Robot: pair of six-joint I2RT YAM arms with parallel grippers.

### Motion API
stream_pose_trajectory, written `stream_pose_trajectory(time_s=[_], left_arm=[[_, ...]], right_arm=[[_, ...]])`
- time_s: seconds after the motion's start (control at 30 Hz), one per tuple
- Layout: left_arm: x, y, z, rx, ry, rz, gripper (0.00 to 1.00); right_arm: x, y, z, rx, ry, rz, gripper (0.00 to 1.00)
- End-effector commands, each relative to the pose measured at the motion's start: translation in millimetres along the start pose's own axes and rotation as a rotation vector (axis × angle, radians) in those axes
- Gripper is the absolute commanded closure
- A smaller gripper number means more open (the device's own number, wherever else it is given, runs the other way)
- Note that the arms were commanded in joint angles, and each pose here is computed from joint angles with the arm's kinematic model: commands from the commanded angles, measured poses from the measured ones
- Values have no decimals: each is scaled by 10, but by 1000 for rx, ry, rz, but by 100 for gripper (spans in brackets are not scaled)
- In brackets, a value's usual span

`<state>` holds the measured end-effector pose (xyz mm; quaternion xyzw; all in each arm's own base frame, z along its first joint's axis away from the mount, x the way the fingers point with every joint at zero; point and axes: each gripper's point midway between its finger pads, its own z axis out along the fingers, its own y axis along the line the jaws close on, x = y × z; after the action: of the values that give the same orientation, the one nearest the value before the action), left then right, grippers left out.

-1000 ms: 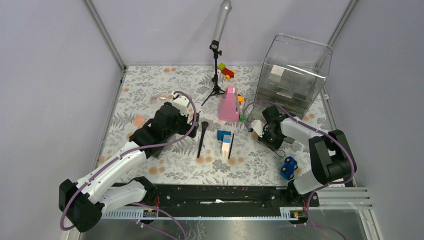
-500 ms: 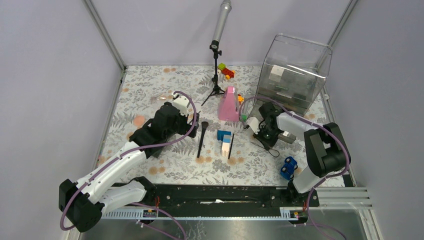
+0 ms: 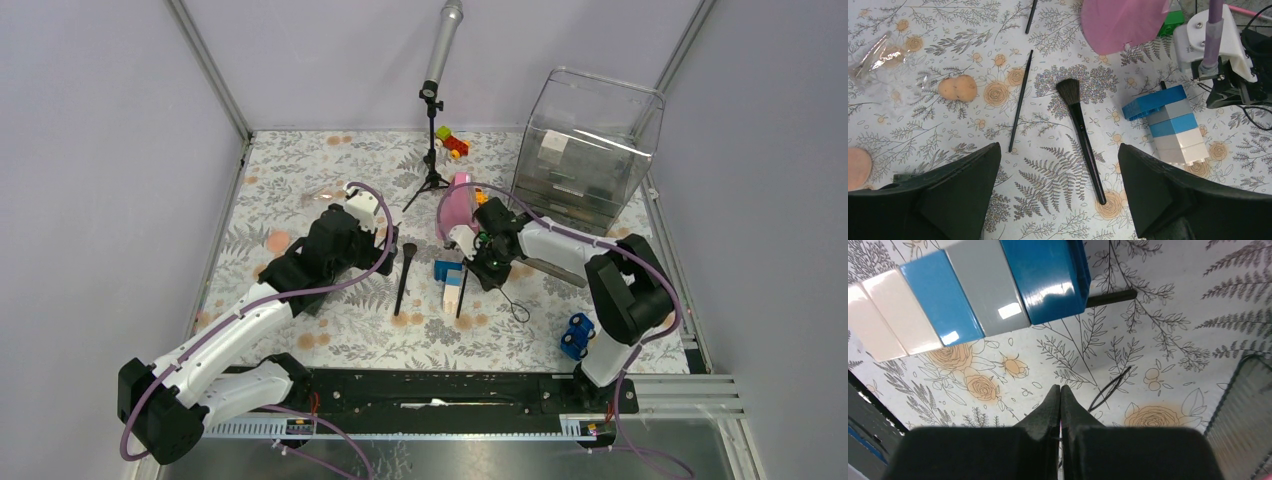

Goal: Organize the makeup
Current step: Move the makeup tool to the center of the board.

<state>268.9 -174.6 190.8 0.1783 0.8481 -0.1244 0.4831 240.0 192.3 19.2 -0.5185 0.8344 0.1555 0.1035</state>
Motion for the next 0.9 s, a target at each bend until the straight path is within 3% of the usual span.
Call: stream_pose_trajectory(time_s=[0.0, 0.17, 0.2, 0.3, 0.43, 0.63, 0.7, 0.77, 0.87], left_arm=[[-101, 19, -14, -8, -40, -12, 1], [-102, 13, -11, -5, -39, -12, 1], [-102, 17, -11, -7, -39, -12, 1], [-102, 26, -10, -12, -39, -12, 1], [-103, 32, -7, -15, -39, -11, 1], [-107, 57, -14, -29, -43, -11, 1], [-100, 57, -9, -29, -40, -9, 1], [-103, 53, -9, -27, -41, -11, 1], [-100, 49, -8, -25, -40, -10, 1]], right_arm=[[-216, -2, -105, 18, -54, 12, 100], [-208, -56, -339, 132, -101, 70, 100], [-214, -38, -384, 146, -128, 87, 96], [-323, -134, -613, 286, -280, 228, 72], [-367, -63, -776, 300, -374, 340, 55], [-95, 28, -853, 314, -224, 502, 38], [43, 105, -830, 305, -194, 537, 16], [213, 30, -860, 385, -149, 552, 3], [345, -86, -889, 460, -62, 534, 0]])
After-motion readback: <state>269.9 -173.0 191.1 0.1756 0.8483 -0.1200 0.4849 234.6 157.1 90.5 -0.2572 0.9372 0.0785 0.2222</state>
